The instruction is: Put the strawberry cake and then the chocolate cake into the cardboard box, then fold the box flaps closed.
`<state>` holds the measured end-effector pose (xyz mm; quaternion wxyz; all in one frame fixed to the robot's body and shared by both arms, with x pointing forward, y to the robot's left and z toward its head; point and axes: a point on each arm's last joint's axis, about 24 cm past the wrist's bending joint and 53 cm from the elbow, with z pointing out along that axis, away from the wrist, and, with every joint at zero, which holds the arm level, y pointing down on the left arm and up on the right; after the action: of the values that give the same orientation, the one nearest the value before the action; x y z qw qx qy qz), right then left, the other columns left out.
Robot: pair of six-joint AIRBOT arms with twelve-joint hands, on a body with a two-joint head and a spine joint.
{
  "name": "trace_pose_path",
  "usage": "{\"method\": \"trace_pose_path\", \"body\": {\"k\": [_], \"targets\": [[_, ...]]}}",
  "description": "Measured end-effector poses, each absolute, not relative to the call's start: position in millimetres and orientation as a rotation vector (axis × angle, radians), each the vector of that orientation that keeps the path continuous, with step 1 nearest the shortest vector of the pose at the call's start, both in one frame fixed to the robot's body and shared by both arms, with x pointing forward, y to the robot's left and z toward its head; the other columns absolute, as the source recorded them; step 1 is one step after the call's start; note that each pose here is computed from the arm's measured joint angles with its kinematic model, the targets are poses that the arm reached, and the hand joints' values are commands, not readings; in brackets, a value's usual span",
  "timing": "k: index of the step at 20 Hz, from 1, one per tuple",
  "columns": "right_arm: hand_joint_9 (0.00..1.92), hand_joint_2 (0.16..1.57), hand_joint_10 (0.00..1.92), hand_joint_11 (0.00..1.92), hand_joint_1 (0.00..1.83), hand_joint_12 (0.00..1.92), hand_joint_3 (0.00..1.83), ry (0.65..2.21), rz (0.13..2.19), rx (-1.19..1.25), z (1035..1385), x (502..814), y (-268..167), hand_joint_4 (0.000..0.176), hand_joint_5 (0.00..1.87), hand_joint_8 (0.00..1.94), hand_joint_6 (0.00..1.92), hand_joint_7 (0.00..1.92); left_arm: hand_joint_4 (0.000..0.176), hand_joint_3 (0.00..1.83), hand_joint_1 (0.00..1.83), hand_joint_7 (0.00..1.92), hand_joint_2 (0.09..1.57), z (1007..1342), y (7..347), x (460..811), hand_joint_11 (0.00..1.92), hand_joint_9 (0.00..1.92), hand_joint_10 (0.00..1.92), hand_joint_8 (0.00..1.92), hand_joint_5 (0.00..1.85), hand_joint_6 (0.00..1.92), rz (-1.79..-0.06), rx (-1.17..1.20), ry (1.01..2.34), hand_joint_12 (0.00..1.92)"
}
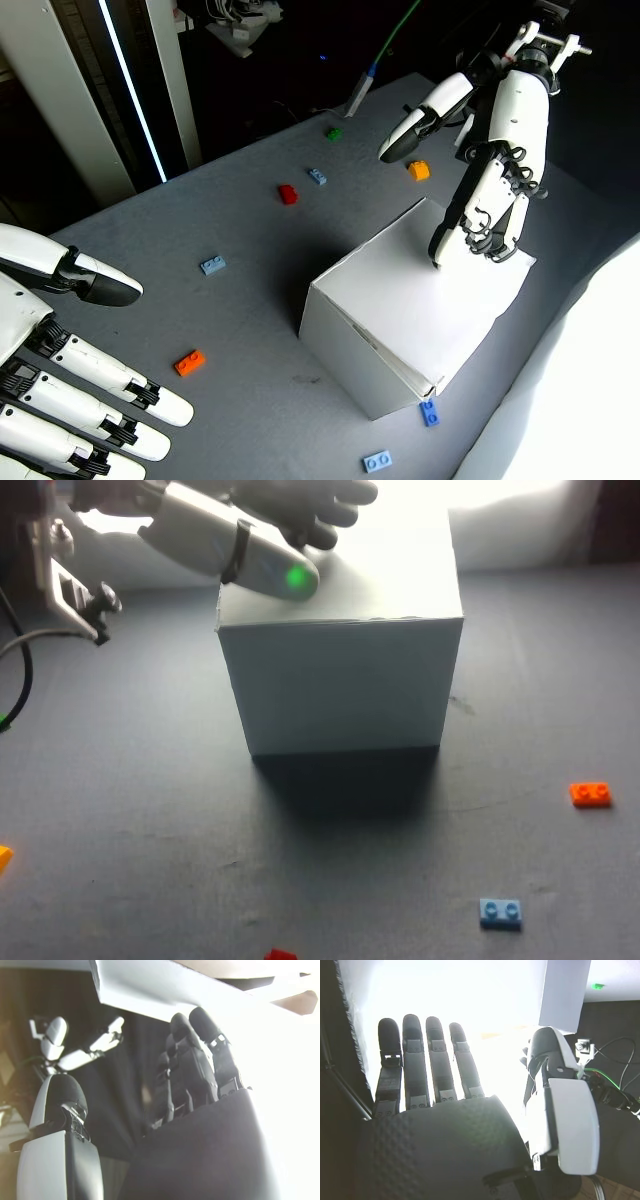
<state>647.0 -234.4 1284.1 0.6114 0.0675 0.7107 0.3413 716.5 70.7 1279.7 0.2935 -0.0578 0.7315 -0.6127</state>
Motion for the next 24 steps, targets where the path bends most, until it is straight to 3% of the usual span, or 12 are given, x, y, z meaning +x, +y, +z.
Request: {"method": "trace_pose_path", "body": {"k": [5,13,15,18,24], "targets": [[0.31,1.18,0.00,0.00,0.10,1.13,0.00,1.644,0.787,0.156,1283,647,-234,0.000,0.19,0.00,0.00,0.27,0.033,0.01,0.69,0.35,1.11,1267,69,713,0.05,0.48,0.00,0.00,0.24,0.00,-1.641,-0.161,1.981,1.16],[0.36,1.17,0.02,0.00,0.14,1.18,0.00,1.654,0.788,0.153,1281,646,-232,0.000,0.21,0.00,0.01,0.29,0.033,0.00,0.64,0.35,1.12,1274,70,714,0.10,0.49,0.00,0.00,0.24,0.00,-1.628,-0.115,1.972,1.12],[0.35,1.18,0.02,0.00,0.13,1.19,0.00,1.658,0.788,0.154,1280,646,-232,0.000,0.22,0.00,0.01,0.29,0.023,0.00,0.66,0.36,1.10,1277,71,713,0.10,0.50,0.00,0.00,0.25,0.00,-1.597,-0.076,1.979,1.14],[0.34,1.19,0.01,0.00,0.11,1.12,0.00,1.661,0.788,0.152,1279,645,-231,0.000,0.21,0.00,0.00,0.28,0.031,0.00,0.67,0.38,1.09,1282,78,712,0.09,0.50,0.00,0.01,0.25,0.00,-1.572,-0.058,1.989,1.15],[0.32,1.19,0.00,0.00,0.10,1.10,0.00,1.601,0.777,0.129,1293,646,-233,0.000,0.22,0.01,0.01,0.29,0.023,0.00,0.70,0.39,1.08,1283,105,698,0.10,0.51,0.00,0.00,0.27,0.00,-1.488,-0.059,2.046,1.14]]}}
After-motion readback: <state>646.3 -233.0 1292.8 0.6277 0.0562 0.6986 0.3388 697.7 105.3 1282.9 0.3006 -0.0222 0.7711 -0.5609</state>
